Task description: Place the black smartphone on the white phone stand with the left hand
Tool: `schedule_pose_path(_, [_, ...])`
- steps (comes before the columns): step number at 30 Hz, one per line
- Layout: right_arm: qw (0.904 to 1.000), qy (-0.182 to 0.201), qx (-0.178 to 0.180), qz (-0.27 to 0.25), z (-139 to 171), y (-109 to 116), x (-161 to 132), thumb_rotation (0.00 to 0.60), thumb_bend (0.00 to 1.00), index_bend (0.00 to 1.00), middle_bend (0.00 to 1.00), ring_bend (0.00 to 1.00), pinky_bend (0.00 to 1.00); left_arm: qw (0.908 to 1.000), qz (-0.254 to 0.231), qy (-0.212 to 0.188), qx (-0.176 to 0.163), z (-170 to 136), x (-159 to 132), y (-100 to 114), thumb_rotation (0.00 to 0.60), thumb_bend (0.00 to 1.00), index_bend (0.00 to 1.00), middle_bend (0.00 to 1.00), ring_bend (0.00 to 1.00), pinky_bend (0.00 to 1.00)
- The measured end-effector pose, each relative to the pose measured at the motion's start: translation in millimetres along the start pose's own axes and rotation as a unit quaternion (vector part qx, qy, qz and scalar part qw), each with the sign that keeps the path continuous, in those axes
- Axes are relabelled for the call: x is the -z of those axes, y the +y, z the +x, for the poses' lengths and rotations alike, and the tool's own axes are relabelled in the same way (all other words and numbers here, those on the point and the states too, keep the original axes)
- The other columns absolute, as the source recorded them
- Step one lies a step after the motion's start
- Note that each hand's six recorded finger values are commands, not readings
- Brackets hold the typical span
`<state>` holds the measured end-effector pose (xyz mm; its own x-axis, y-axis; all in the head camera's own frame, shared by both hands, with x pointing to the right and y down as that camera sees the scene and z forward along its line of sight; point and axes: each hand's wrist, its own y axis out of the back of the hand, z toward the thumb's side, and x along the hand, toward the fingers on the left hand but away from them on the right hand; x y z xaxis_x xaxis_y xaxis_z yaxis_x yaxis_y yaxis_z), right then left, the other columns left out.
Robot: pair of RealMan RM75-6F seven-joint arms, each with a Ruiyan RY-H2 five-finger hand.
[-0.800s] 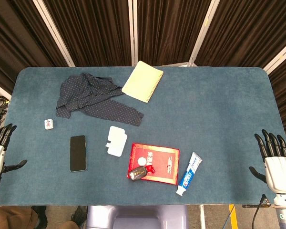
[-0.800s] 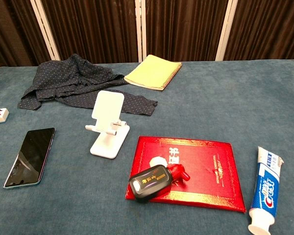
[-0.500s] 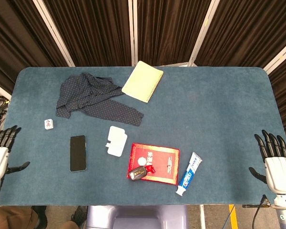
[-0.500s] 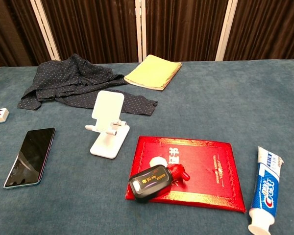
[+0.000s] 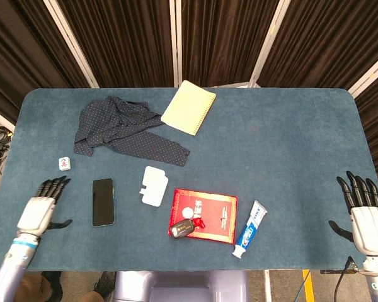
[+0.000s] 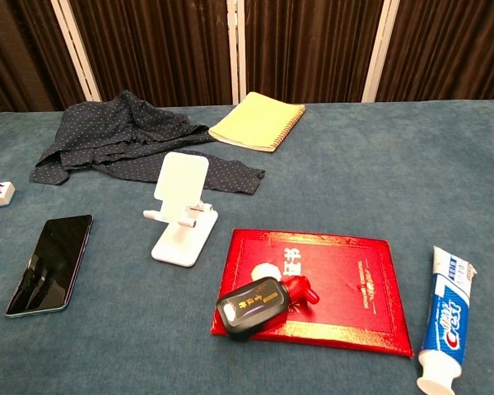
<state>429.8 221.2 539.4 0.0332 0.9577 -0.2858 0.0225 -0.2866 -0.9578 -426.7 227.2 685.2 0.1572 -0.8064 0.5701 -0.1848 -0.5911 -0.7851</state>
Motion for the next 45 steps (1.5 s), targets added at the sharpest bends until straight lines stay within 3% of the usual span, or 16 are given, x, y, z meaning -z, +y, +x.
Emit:
schedule_pose_path(7, [1.0, -0.004, -0.001, -0.002, -1.4, -0.4, 2.0, 0.6, 0.0, 0.0, 0.0, 0.0, 0.0, 0.9997, -0.009, -0.013, 0.02, 20.8, -12.6, -25.3, 0.6, 0.0, 0.0, 0.0, 0.0, 0.0])
schedule_pose_path(24, [1.0, -0.007, 0.001, -0.007, -2.0, 1.5, 4.3, 0.6, 0.0, 0.0, 0.0, 0.0, 0.0, 0.9988, -0.011, -0.035, 0.031, 38.9, -44.4, -43.3, 0.6, 0.0, 0.0, 0.0, 0.0, 0.0])
schedule_pose_path(36, [0.9999, -0.007, 0.0, -0.008, -1.9, 1.7, 4.3, 0.6, 0.0, 0.0, 0.0, 0.0, 0.0, 0.9973, -0.026, -0.063, 0.026, 42.4, -75.2, -37.4, 0.6, 0.0, 0.0, 0.0, 0.0, 0.0])
schedule_pose_path(45, [0.9999, -0.008, -0.001, -0.009, -1.9, 1.7, 5.2, 0.6, 0.0, 0.0, 0.0, 0.0, 0.0, 0.9956, 0.0, -0.084, 0.04, 42.2, -67.5, -18.5, 0.6, 0.0, 0.0, 0.0, 0.0, 0.0])
